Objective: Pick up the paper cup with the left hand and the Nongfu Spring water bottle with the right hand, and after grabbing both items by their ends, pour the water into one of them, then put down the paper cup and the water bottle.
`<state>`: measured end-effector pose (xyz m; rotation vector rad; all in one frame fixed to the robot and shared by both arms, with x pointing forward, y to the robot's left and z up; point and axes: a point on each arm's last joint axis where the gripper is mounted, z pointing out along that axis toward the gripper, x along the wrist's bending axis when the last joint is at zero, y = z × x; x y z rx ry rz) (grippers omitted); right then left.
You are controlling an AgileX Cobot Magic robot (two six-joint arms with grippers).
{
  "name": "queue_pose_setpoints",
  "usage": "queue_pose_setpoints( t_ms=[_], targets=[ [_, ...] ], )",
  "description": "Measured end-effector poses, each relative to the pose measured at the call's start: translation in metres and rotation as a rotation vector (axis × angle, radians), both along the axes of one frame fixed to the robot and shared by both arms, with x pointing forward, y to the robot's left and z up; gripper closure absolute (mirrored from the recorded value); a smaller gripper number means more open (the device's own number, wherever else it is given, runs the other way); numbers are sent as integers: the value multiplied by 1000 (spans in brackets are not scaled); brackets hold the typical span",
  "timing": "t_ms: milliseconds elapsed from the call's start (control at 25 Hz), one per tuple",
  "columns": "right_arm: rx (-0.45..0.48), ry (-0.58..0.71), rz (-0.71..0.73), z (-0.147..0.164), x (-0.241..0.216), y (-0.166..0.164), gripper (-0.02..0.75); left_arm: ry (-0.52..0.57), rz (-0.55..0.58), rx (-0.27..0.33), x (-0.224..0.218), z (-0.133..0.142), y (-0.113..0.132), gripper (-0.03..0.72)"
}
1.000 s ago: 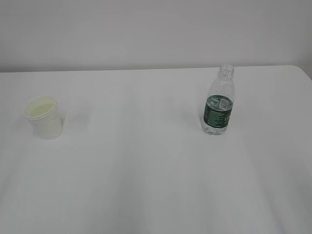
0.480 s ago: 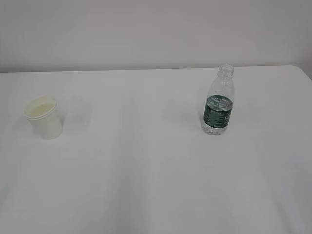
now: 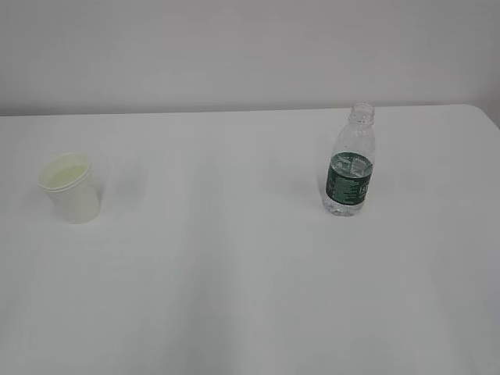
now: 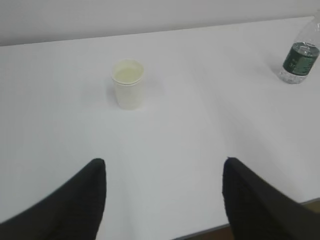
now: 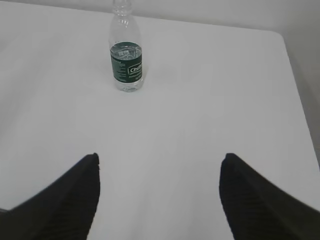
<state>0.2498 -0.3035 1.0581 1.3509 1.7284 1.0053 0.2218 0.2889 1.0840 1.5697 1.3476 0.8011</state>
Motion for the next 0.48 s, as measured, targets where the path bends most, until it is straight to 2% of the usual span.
queue_pose_setpoints(
  t_ms=[480],
  targets=[
    [-1,60,-16,-6,-17,-5,172,60,-1,24,-7,-7,1,176]
  ],
)
